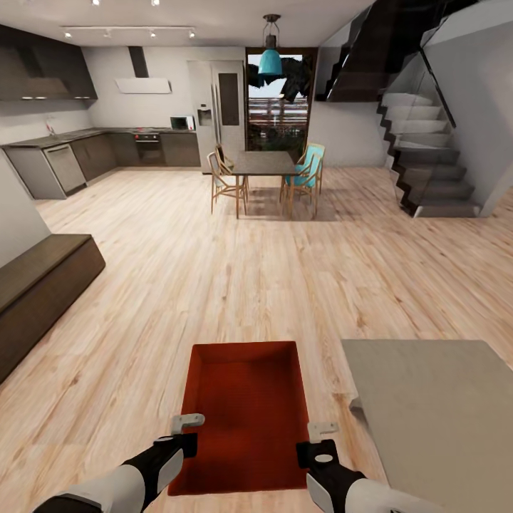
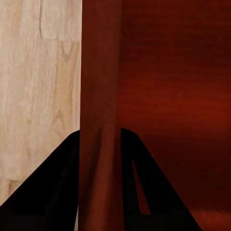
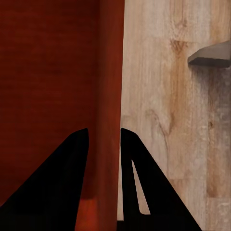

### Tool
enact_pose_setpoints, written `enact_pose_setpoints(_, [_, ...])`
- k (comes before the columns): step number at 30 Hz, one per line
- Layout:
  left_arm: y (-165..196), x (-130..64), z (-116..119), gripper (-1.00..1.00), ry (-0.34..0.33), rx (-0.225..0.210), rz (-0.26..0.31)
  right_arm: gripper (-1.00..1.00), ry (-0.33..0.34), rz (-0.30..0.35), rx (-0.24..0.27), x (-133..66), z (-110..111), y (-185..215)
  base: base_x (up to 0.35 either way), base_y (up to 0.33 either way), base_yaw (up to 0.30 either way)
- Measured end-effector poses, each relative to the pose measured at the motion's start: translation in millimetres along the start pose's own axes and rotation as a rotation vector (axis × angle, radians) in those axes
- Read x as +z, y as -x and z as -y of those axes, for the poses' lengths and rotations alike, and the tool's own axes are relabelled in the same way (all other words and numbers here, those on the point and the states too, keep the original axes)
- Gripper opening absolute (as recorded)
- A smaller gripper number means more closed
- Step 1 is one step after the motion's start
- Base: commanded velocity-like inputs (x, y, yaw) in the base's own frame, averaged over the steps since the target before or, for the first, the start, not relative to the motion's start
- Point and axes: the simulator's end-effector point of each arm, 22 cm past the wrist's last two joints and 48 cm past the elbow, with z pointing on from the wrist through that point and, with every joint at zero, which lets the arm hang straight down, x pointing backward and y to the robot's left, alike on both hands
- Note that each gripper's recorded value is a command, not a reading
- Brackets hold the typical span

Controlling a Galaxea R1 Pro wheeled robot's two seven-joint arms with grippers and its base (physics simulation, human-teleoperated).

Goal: Move the two storage containers from the living room to the garage. In the garage, place one container on the floor and stack the other container on top of it (either order is fine).

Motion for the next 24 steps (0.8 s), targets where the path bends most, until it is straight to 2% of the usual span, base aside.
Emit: enact_pose_setpoints(24, [0.4, 0.0, 0.2, -1.00, 0.000, 0.000, 0.002, -1.00, 0.000, 0.002, 0.000, 0.0, 0.2, 0.3, 0.323, 0.000, 0.000])
